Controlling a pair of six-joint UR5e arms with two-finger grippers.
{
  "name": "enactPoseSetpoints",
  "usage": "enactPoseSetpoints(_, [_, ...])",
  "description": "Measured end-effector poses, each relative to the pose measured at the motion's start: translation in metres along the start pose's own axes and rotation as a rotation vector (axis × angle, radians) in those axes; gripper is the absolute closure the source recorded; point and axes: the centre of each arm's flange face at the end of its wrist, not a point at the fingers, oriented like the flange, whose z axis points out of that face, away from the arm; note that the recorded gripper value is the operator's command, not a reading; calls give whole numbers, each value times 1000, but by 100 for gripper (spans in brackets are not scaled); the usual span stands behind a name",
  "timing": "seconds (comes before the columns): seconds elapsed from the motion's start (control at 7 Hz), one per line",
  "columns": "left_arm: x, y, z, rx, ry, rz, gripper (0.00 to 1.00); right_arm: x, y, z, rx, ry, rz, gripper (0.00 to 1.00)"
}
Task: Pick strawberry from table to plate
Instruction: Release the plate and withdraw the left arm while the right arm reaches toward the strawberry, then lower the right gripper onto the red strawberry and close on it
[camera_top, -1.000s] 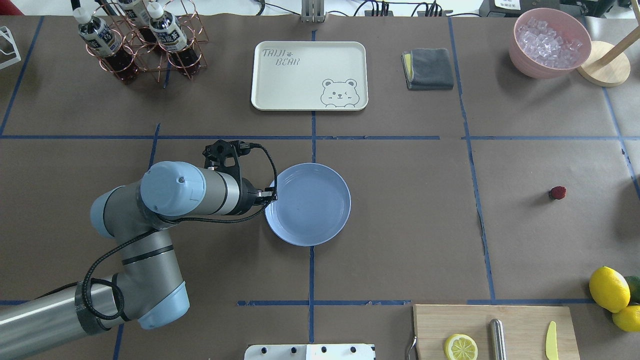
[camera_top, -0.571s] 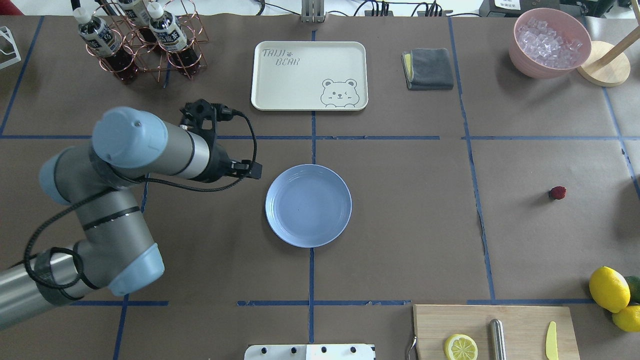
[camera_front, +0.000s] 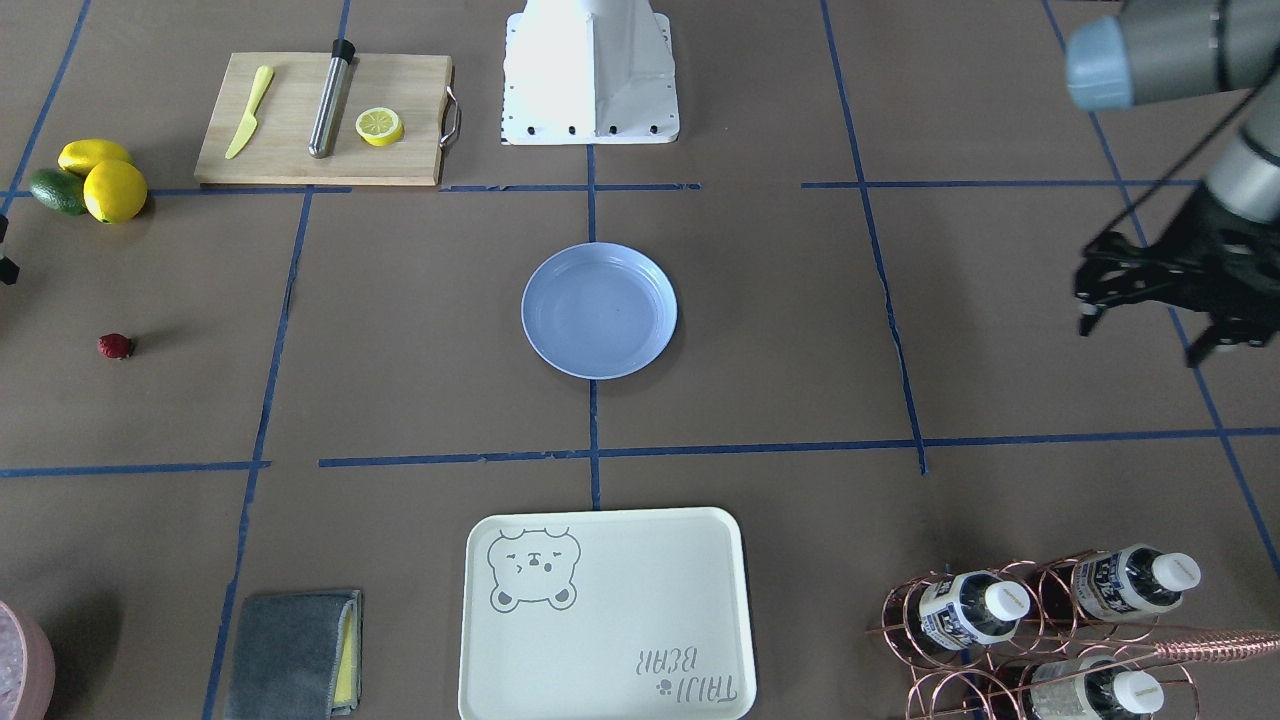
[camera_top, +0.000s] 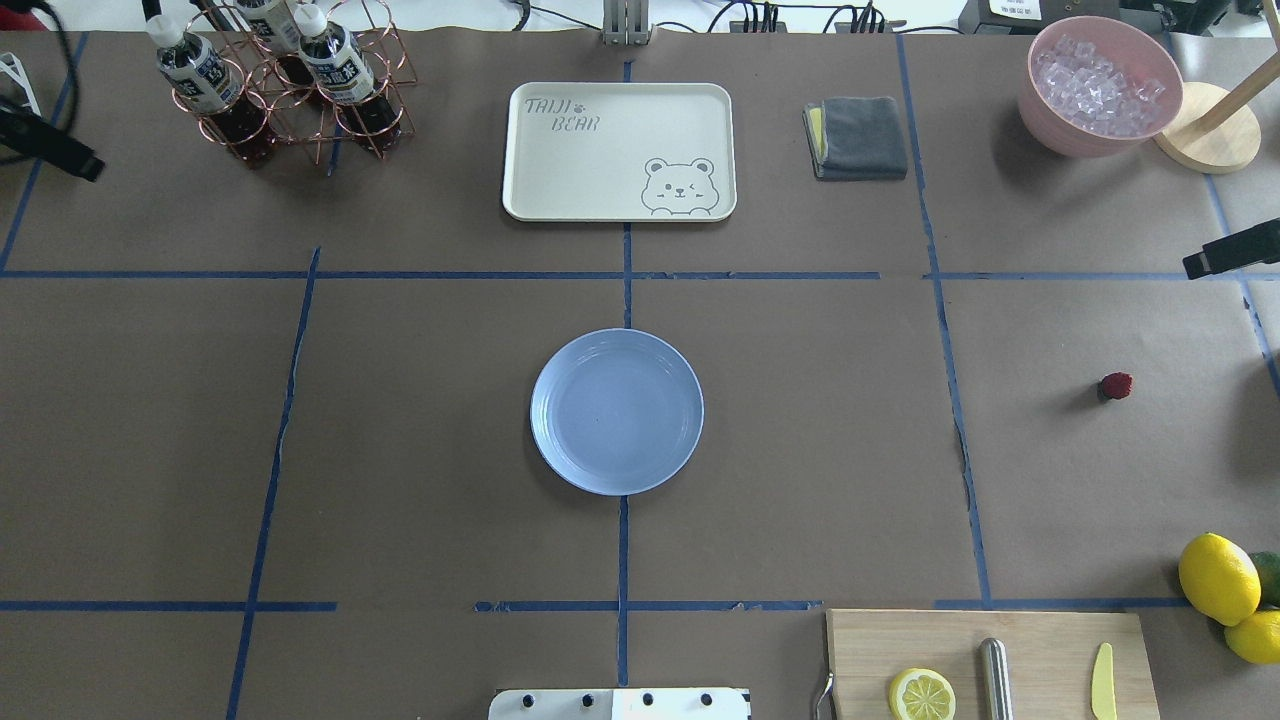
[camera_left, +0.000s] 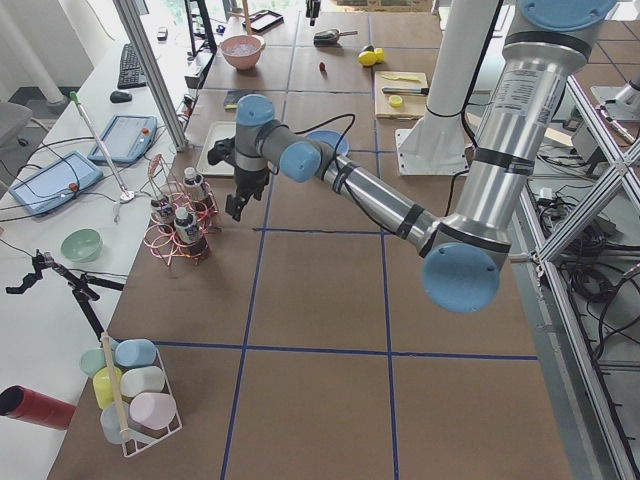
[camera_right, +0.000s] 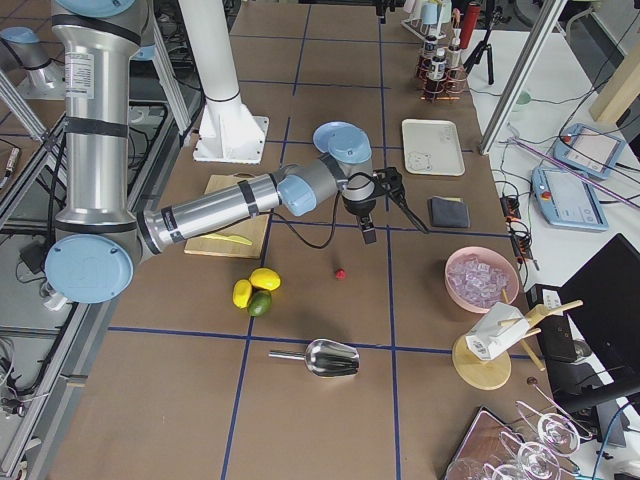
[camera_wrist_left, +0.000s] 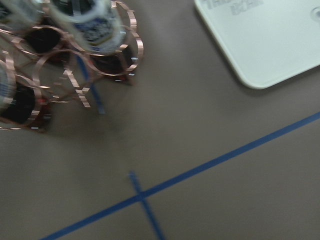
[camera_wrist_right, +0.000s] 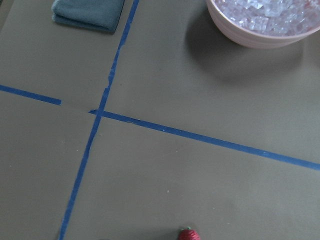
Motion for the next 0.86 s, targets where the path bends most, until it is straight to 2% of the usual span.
enactPoseSetpoints(0.14, [-78,47,12,-53,65,-71,0,-29,5,1,-2,-4,34,0])
enactPoseSetpoints(0.43, [-150,125,26,-105,114,-133,0,-51,28,18,-29,32,53,0])
enactPoseSetpoints(0.57, [-160,149,30,-142,114,-167,0,-47,45,31,-36,49,47,0])
enactPoseSetpoints(0.86, [-163,176,21,-190,24,-180,0,-41,73,77,-24,65,52,1])
